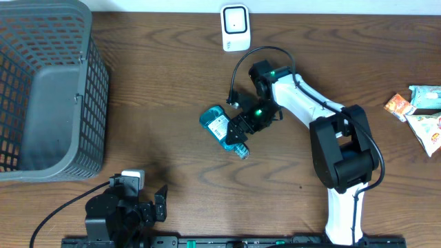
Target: Scan the item barcode
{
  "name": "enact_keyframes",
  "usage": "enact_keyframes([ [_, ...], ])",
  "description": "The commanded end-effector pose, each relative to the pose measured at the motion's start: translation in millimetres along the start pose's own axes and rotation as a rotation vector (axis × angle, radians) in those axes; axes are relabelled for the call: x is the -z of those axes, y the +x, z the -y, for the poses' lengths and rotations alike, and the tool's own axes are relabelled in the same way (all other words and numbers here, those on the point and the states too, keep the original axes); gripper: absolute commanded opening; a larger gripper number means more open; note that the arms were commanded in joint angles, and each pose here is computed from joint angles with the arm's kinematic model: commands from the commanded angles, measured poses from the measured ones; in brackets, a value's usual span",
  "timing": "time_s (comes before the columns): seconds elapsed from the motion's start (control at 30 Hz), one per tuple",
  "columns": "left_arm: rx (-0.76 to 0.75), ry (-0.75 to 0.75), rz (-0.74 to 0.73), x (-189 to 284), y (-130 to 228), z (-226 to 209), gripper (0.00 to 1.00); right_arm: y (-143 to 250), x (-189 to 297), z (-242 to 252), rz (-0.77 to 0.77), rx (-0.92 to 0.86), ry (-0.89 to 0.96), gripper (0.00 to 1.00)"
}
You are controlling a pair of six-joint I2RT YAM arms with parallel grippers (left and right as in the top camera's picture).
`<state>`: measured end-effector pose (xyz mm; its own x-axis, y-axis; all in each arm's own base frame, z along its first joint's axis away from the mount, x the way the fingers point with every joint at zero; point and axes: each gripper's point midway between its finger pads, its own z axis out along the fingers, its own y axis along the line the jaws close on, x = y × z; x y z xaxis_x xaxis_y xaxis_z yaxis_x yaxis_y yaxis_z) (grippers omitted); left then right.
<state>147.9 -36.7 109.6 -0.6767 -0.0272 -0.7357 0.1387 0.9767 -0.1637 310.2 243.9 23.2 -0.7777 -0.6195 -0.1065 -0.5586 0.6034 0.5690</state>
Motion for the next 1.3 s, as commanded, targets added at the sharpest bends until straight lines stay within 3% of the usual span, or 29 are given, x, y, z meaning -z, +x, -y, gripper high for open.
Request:
enact_keyframes([
  [0.0, -0.013, 0.009, 0.013, 3, -3, 2, 0.97, 11, -19, 7, -0.039, -0.021, 0.047, 0.99],
  [0.23, -0.013, 0.009, 0.012, 3, -3, 2, 0.97, 38, -32, 2, -0.166, -0.034, 0.12, 0.99],
  [0.6, -0.013, 0.009, 0.012, 3, -3, 2, 0.97, 37, -55, 8, -0.186, -0.014, 0.123, 0.98],
  [0.87, -0.013, 0.009, 0.012, 3, -3, 2, 0.97, 53, -83, 44, -0.257, -0.12, 0.205, 0.57],
  [1.07, -0.013, 0.009, 0.012, 3, -3, 2, 0.97, 48, -84, 46, -0.234, -0.136, 0.212, 0.39],
  [1.27, -0.013, 0.009, 0.012, 3, -3, 2, 0.97, 51, -78, 58, -0.251, -0.167, 0.296, 0.14],
])
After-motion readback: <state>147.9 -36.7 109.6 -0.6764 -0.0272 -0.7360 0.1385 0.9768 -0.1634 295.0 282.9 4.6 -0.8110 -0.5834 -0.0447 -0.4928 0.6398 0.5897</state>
